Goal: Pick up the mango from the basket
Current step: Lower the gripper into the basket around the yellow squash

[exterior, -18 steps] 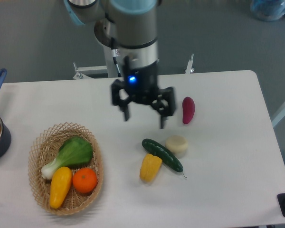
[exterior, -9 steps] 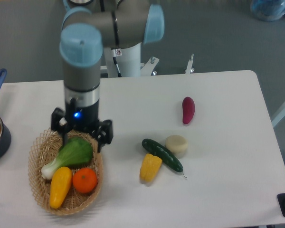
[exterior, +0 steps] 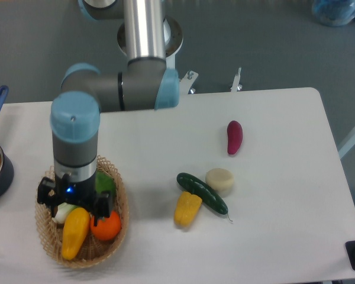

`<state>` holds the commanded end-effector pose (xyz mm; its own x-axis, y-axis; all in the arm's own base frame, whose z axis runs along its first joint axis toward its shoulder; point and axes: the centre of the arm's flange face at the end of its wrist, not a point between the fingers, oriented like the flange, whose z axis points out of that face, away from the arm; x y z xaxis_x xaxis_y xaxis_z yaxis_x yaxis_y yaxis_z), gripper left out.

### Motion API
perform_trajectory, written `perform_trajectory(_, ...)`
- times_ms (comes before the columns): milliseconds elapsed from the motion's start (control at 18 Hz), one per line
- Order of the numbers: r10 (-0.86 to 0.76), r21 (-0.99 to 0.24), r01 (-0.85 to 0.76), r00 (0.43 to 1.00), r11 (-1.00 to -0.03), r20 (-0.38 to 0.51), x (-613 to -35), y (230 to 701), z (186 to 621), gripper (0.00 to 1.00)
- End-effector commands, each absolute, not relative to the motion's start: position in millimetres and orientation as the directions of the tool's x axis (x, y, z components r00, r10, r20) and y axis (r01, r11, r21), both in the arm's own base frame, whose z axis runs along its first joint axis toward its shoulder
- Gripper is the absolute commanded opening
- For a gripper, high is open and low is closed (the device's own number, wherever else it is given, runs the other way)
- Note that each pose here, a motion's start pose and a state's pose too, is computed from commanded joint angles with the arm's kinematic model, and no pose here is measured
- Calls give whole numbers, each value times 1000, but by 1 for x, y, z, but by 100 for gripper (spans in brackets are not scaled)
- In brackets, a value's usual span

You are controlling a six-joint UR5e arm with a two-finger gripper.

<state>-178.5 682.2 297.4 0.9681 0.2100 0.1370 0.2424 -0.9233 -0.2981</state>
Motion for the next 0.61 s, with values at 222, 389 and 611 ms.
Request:
perform_trajectory(222,170,-273,201,977,-941,131,-171,683,280,100)
perform_trajectory(389,174,-252,203,976,-946,132,-170,685,265,100)
perform_trajectory(611,164,-235,184,981,-954,102,-163,690,252,100)
